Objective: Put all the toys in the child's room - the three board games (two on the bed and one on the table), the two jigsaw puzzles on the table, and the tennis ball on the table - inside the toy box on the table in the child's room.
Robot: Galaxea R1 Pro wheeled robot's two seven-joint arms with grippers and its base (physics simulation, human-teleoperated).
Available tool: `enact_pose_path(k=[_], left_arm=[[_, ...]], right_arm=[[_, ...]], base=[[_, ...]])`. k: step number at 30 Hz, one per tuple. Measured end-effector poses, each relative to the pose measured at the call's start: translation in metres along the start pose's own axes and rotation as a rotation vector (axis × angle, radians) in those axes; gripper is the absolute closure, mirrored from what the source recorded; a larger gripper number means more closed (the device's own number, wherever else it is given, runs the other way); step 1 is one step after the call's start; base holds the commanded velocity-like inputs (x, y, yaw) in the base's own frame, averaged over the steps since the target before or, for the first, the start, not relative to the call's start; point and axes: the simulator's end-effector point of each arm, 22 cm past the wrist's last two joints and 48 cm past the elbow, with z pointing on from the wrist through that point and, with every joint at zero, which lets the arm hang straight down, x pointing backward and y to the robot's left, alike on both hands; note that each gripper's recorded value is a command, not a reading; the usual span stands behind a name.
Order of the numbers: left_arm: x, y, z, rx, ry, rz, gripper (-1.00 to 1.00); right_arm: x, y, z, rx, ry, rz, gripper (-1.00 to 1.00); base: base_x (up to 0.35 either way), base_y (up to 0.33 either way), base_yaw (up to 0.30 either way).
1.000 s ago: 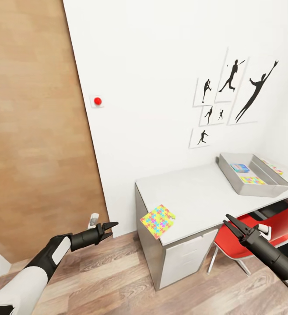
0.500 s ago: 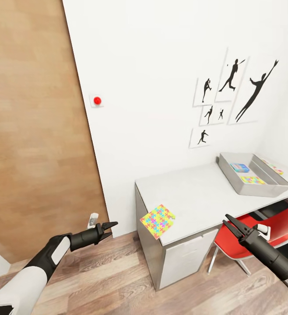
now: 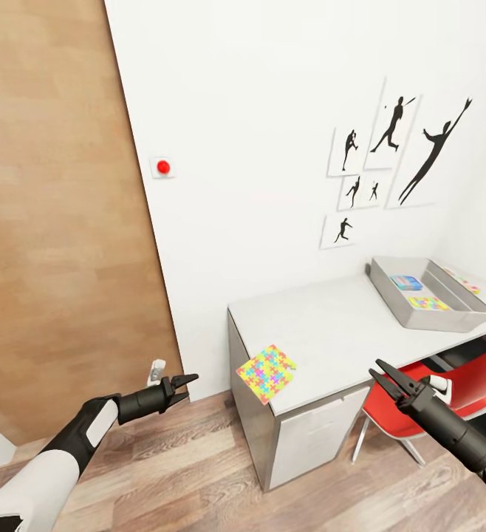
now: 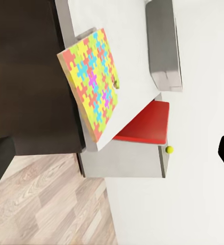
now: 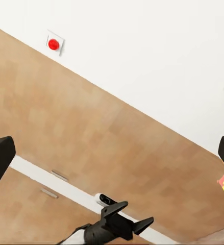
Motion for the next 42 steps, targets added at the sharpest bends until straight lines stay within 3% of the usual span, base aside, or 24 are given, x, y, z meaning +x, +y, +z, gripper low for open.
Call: enact_pose_path(k=[2, 6, 8, 42], left_arm=[[-0.001, 0.002, 0.001, 0.000, -0.002, -0.001, -1.00], [-0.002, 0.004, 0.002, 0.001, -0.006, -0.004, -1.00], [-0.003, 0.006, 0.003, 0.000, -0.006, -0.005, -1.00], [-0.001, 0.036, 0.022, 0.002, -0.005, -0.006, -1.00]], right_arm=[[0.008, 0.009, 0.004, -0.020, 0.018, 0.021, -1.00], [0.036, 0.031, 0.017, -0.080, 0.054, 0.122, -1.00], [0.040, 0.033, 0.019, -0.091, 0.058, 0.140, -1.00], [0.049, 0.003, 0.021, -0.097, 0.038, 0.146, -1.00]], base=[[0.000, 0.000, 0.000], [0.000, 0.000, 0.000], [0.000, 0.000, 0.000], [0.000, 0.000, 0.000]])
